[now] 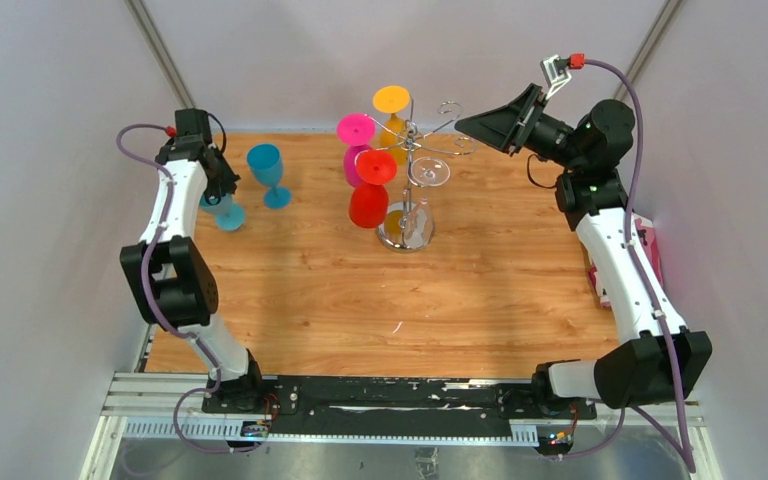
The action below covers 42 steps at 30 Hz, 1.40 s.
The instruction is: Take the wine glass off the wine glass rack
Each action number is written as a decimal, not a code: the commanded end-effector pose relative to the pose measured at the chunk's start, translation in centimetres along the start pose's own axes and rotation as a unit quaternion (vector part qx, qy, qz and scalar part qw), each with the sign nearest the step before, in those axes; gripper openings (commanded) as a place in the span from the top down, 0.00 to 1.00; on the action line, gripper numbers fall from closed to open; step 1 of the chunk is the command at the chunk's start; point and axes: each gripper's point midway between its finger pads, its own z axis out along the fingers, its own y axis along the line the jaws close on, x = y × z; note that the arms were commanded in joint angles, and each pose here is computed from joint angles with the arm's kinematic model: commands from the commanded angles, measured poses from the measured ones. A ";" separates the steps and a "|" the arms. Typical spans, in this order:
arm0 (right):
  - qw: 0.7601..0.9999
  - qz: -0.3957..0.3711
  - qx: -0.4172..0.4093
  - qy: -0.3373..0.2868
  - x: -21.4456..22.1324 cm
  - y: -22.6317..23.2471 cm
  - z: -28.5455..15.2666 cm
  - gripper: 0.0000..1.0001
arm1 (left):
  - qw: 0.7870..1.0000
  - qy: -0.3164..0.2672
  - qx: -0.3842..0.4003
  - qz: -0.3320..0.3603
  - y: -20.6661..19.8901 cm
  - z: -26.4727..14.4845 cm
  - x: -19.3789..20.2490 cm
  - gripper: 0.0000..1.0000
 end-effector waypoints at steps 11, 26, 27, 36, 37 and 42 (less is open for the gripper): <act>1.000 -0.003 0.018 -0.006 -0.5 -2.0 -0.8 0.11 | 0.999 0.021 -0.037 0.013 0.1 6.4 -1.6 0.96; 1.000 -0.006 0.015 -0.011 -0.2 -1.4 -1.3 0.10 | 0.999 -0.034 -0.035 0.011 0.1 2.2 -4.5 0.48; 1.000 -0.006 0.015 -0.010 -0.1 -1.4 -1.3 0.10 | 0.998 -0.046 -0.032 0.009 0.0 1.3 -5.1 0.48; 0.999 -0.013 0.044 -0.002 1.8 -0.9 -2.9 0.10 | 0.989 -0.144 0.022 0.003 -1.8 -7.3 -9.1 0.46; 0.999 -0.021 0.049 0.000 2.1 -0.8 -3.2 0.10 | 0.988 -0.154 0.029 0.003 -1.9 -8.2 -9.5 0.46; 0.998 -0.012 0.067 0.013 4.2 -0.5 -4.5 0.09 | 0.971 -0.225 0.083 0.008 -3.9 -14.9 -10.9 0.45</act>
